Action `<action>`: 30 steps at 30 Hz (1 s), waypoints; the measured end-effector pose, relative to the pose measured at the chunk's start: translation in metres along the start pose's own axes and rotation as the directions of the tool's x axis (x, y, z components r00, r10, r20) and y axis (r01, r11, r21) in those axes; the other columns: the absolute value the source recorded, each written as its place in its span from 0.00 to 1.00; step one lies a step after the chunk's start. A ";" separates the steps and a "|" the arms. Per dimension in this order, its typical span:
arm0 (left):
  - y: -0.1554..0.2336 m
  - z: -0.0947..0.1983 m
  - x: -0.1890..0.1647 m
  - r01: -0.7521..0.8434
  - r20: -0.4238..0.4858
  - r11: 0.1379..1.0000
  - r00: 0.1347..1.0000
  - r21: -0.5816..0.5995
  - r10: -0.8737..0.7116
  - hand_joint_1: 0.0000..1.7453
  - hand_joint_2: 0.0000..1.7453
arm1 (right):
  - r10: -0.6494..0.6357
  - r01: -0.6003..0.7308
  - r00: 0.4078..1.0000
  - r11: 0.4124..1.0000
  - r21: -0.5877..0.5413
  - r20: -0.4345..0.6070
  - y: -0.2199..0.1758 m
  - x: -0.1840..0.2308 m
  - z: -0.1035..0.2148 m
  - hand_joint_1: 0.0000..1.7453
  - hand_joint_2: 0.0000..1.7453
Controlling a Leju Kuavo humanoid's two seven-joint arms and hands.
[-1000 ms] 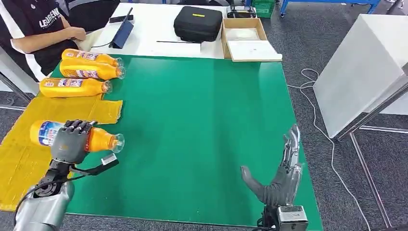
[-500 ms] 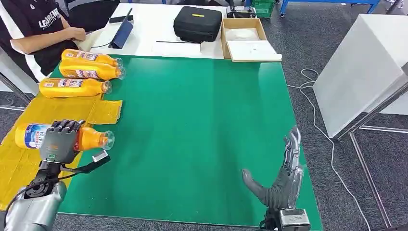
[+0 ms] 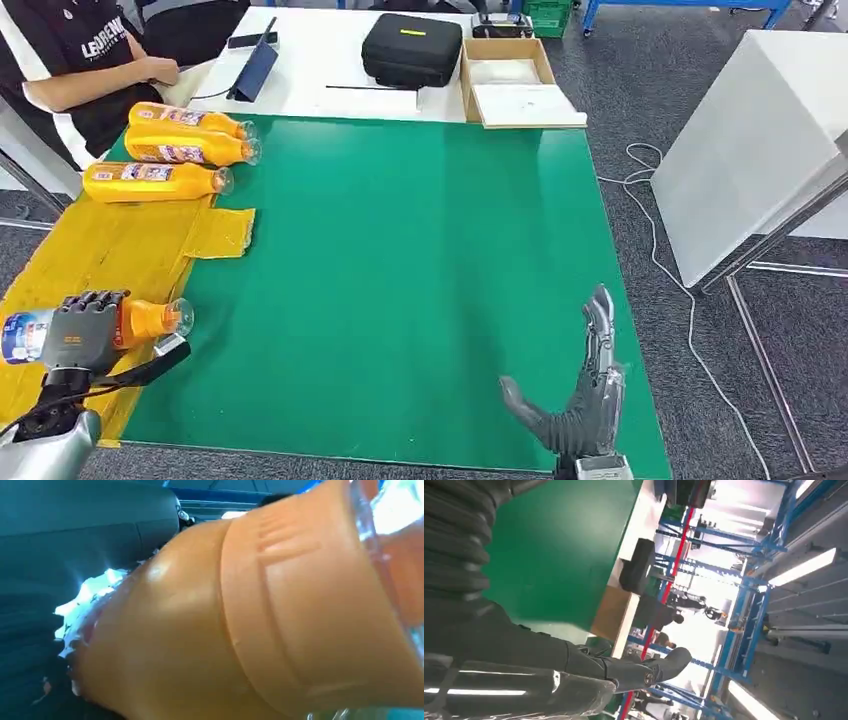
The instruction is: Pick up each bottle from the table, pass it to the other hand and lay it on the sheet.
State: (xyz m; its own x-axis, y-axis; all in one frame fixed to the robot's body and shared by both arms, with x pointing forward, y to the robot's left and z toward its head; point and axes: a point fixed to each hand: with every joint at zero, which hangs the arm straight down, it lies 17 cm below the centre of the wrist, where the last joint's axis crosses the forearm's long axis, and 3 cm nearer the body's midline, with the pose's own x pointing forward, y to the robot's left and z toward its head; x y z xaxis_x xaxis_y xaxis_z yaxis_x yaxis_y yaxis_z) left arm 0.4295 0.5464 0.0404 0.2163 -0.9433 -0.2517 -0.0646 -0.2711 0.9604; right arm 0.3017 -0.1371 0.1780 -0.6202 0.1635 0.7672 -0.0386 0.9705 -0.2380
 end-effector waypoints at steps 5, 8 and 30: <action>-0.008 0.001 -0.006 -0.018 -0.030 0.999 0.999 -0.027 0.017 1.00 1.00 | -0.007 0.007 1.000 1.000 0.020 -0.002 0.006 0.000 0.004 0.00 1.00; -0.014 0.003 -0.009 -0.035 -0.049 0.998 0.998 -0.043 0.033 1.00 1.00 | -0.013 0.013 1.000 0.999 0.034 -0.004 0.011 0.001 0.007 0.00 1.00; -0.021 0.012 0.000 -0.086 -0.071 0.995 0.994 -0.046 0.082 0.00 1.00 | -0.048 0.049 0.999 0.993 0.103 -0.012 0.033 -0.004 0.008 0.00 1.00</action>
State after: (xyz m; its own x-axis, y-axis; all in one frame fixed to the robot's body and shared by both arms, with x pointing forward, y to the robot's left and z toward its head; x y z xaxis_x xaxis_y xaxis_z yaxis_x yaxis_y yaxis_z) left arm 0.4186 0.5498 0.0193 0.2785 -0.9465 -0.1629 -0.0378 -0.1803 0.9829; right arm 0.2967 -0.1067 0.1625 -0.6085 0.1184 0.7847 -0.1495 0.9540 -0.2598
